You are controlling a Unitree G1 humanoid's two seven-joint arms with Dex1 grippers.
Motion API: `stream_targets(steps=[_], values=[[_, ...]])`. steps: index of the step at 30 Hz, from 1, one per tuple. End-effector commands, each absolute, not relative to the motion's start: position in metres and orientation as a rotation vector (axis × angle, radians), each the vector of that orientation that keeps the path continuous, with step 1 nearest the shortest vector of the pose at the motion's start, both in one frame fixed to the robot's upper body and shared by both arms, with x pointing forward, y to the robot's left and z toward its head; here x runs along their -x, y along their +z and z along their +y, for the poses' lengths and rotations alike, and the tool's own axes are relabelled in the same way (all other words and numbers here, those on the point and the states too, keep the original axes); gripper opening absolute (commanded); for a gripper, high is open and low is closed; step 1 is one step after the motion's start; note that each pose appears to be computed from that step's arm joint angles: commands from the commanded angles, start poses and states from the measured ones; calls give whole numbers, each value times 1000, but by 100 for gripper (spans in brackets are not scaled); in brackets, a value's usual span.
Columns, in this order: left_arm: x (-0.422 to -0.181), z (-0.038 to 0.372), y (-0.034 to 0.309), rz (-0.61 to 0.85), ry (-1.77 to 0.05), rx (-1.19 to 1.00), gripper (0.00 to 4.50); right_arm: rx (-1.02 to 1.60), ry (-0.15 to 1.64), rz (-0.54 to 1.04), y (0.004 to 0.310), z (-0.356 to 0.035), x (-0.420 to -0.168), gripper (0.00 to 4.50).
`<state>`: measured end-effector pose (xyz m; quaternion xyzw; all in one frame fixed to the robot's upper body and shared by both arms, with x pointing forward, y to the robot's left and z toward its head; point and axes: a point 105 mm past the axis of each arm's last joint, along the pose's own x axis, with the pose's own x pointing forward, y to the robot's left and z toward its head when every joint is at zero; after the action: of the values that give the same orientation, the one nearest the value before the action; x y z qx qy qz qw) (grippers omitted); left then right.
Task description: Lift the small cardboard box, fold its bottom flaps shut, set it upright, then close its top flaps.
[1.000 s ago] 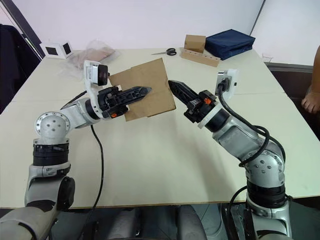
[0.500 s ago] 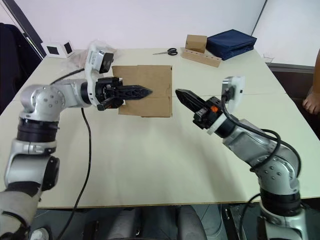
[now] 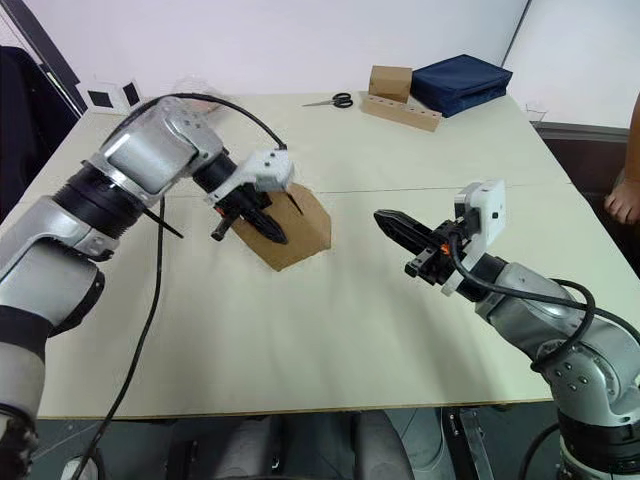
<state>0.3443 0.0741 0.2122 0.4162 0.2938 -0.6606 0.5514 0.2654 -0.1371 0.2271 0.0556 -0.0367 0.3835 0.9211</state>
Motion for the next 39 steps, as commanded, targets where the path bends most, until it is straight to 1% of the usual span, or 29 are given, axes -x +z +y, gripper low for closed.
stream_targets(steps=[1, 7, 10, 11, 12, 13, 14, 15, 17, 18, 19, 21, 24, 27, 29, 32, 34, 39], values=[[-347, 75, 215, 684, -1558, -1189, 0, -102, 790, -141, 236, -131, -259, 6], [-342, 63, 205, 684, -1599, -1287, 0, -109, 784, -152, 235, -124, -259, 6], [-336, 53, 205, 684, -1611, -1303, 79, -112, 785, -155, 235, -122, -259, 0], [-335, 52, 206, 684, -1611, -1305, 115, -112, 787, -154, 235, -121, -259, 0], [-334, 51, 208, 680, -1608, -1310, 166, -112, 788, -153, 234, -121, -259, 0], [-333, 50, 210, 678, -1606, -1313, 191, -112, 789, -153, 234, -121, -259, 0], [-332, 50, 211, 676, -1605, -1314, 244, -112, 789, -152, 234, -121, -259, 0], [-331, 49, 212, 675, -1604, -1313, 281, -111, 789, -152, 234, -121, -259, 0], [-328, 42, 226, 646, -1599, -1304, 355, -109, 795, -149, 233, -121, -259, 0], [-327, 40, 233, 634, -1595, -1296, 406, -107, 797, -147, 233, -121, -259, 0], [-326, 38, 237, 627, -1592, -1290, 444, -106, 799, -146, 233, -121, -259, 0], [-325, 37, 242, 623, -1585, -1286, 444, -104, 800, -145, 233, -121, -259, 0], [-326, 36, 263, 596, -1553, -1246, 444, -105, 807, -147, 234, -121, -260, 0], [-325, 42, 289, 543, -1527, -1165, 444, -102, 823, -145, 235, -120, -263, 0], [-325, 49, 298, 523, -1523, -1089, 444, -100, 827, -144, 235, -120, -266, 0], [-326, 55, 306, 467, -1538, -943, 444, -92, 828, -140, 232, -119, -271, 0], [-330, 63, 308, 422, -1532, -803, 444, -89, 832, -135, 230, -116, -276, 0], [-338, 75, 316, 223, -1488, -478, 444, -67, 838, -117, 222, -111, -286, 0]])
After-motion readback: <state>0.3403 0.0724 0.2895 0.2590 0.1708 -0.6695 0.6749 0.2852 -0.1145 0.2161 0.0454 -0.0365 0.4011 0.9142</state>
